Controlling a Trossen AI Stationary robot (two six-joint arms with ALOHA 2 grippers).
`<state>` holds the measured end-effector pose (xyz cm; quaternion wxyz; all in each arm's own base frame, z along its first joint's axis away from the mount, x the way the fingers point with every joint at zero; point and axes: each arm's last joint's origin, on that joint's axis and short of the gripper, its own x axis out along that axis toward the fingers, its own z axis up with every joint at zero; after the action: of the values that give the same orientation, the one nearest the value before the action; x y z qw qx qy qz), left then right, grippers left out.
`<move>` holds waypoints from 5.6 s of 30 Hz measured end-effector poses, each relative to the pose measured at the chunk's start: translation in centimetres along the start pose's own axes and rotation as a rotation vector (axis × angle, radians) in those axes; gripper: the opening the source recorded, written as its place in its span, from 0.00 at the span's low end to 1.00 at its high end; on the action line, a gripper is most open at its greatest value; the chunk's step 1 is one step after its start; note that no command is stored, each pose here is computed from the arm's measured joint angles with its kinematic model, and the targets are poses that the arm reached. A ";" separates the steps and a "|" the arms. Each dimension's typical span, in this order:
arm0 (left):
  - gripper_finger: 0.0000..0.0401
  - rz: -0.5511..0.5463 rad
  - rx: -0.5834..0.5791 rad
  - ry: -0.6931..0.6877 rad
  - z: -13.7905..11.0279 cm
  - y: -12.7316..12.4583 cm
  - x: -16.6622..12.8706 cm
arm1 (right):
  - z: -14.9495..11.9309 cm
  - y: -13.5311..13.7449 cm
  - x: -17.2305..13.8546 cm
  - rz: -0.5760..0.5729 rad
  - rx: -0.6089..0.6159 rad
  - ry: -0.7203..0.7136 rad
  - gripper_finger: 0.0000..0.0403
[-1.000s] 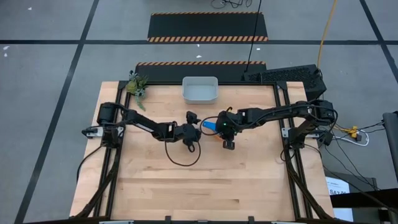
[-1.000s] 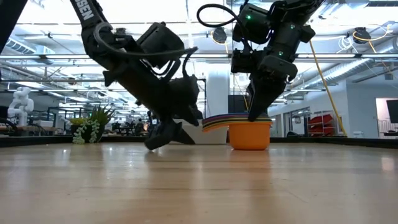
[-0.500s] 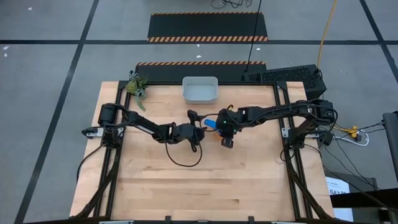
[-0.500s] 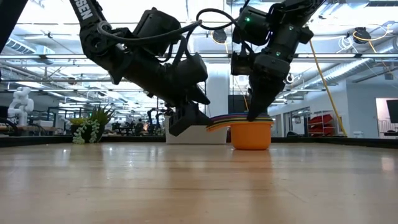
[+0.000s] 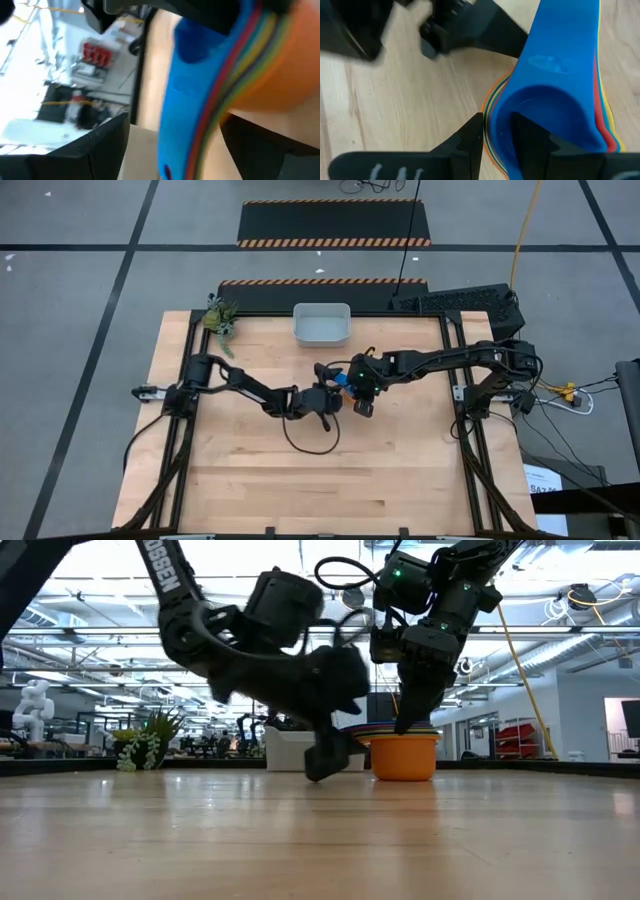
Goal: Nest measuring cups in basket
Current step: Put the stack of measuring cups into the gray bin
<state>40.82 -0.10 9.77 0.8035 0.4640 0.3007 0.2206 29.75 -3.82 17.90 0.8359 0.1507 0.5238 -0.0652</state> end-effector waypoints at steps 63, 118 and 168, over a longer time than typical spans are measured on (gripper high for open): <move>0.21 -0.015 -0.120 0.215 -0.2 9.9 -2.7 | -8.1 1.9 -6.7 -0.588 -0.277 -0.368 0.60; 0.21 -0.416 -0.300 0.141 0.4 11.3 -8.4 | -1.4 4.8 -5.6 -0.103 -0.563 -0.759 0.69; 0.29 -0.422 -0.277 0.077 1.2 11.2 -8.7 | 1.2 3.2 -5.3 0.165 -0.651 -0.645 0.34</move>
<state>34.54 -1.00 22.50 0.8755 0.2678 0.3883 0.1047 29.27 -1.48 23.74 0.9623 -0.1063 0.2165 0.1258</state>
